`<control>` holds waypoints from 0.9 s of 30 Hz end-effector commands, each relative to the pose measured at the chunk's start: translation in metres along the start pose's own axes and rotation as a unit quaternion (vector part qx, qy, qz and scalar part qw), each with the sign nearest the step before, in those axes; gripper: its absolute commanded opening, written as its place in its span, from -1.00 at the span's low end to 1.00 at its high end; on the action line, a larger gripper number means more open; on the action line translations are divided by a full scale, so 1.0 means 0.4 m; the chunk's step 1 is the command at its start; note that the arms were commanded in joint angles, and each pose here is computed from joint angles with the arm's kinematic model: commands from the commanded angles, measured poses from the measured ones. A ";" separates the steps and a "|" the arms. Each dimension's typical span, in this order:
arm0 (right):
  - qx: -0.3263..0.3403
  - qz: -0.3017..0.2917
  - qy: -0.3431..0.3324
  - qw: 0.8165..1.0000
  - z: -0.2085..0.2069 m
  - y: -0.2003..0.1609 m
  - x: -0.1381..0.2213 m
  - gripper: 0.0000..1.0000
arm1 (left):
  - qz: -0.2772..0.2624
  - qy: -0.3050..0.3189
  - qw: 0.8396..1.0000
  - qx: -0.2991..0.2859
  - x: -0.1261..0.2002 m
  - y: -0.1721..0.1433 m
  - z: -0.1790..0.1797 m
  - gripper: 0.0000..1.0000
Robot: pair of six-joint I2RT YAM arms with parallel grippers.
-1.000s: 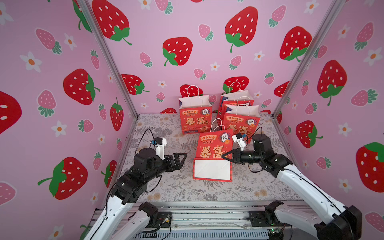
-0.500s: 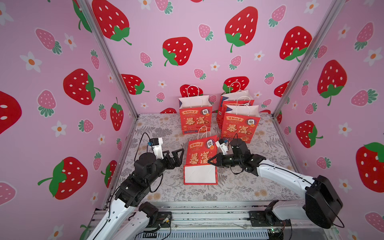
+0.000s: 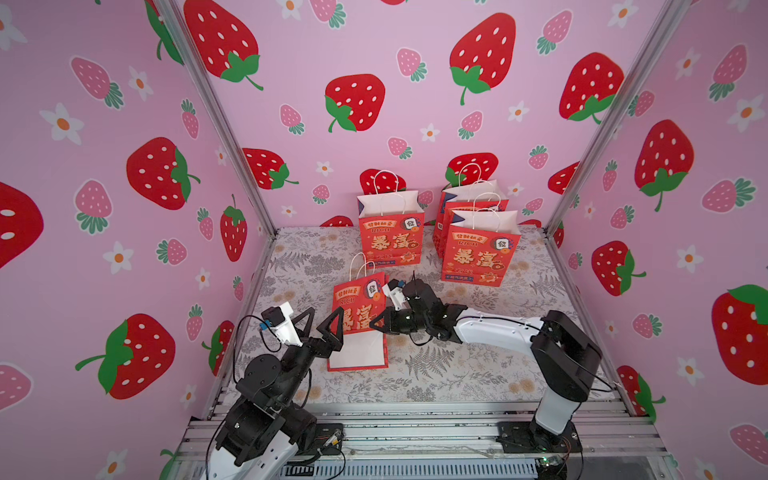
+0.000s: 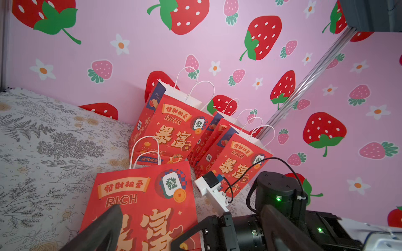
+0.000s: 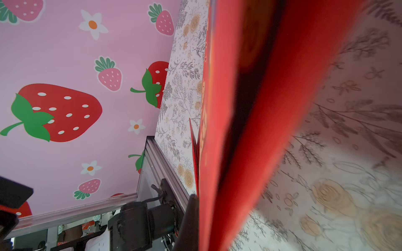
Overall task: Put away the paper bag
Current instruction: Place the paper bag at the center of the board.
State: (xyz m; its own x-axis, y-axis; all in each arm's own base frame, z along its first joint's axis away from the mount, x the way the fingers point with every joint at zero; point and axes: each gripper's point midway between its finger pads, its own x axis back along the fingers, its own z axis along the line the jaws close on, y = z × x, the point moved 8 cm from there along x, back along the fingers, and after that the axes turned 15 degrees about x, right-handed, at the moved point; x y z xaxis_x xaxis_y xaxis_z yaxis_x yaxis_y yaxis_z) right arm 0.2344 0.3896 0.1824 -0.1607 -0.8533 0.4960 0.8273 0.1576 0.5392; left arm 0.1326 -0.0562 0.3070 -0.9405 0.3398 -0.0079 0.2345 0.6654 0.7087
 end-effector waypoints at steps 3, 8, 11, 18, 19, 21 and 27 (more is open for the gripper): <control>-0.014 -0.012 0.015 1.000 0.011 0.041 -0.085 -1.00 | 0.029 -0.004 0.999 -0.022 -0.043 -0.003 -0.021 0.99; -0.033 -0.002 0.023 0.999 -0.006 0.053 -0.156 -1.00 | 0.029 -0.004 0.999 -0.024 -0.058 -0.013 -0.015 0.99; -0.041 0.006 0.025 0.999 -0.016 0.055 -0.185 -1.00 | 0.033 0.004 0.999 -0.030 -0.062 -0.015 -0.011 0.99; -0.055 0.029 0.017 0.998 -0.056 0.026 -0.230 -1.00 | 0.037 0.029 0.998 -0.035 -0.080 -0.038 0.018 0.99; -0.057 0.030 0.016 0.998 -0.063 0.021 -0.237 -1.00 | 0.034 0.034 0.998 -0.034 -0.083 -0.045 0.028 0.99; -0.060 0.035 0.014 0.998 -0.078 0.009 -0.250 -1.00 | 0.030 0.036 0.998 -0.029 -0.086 -0.054 0.039 0.99; -0.069 0.034 0.007 0.997 -0.109 -0.012 -0.270 -0.95 | 0.031 0.047 0.998 -0.028 -0.091 -0.064 0.052 0.99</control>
State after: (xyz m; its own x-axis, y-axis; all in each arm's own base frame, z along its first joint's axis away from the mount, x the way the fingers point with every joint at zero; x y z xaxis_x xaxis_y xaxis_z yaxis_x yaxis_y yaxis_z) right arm 0.2714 0.4557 0.0967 -0.0944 -0.8381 0.5372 0.9045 0.1533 0.3981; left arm 0.1650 -0.0735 0.2673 -0.9318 0.3330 0.1447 0.3253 0.5883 0.7403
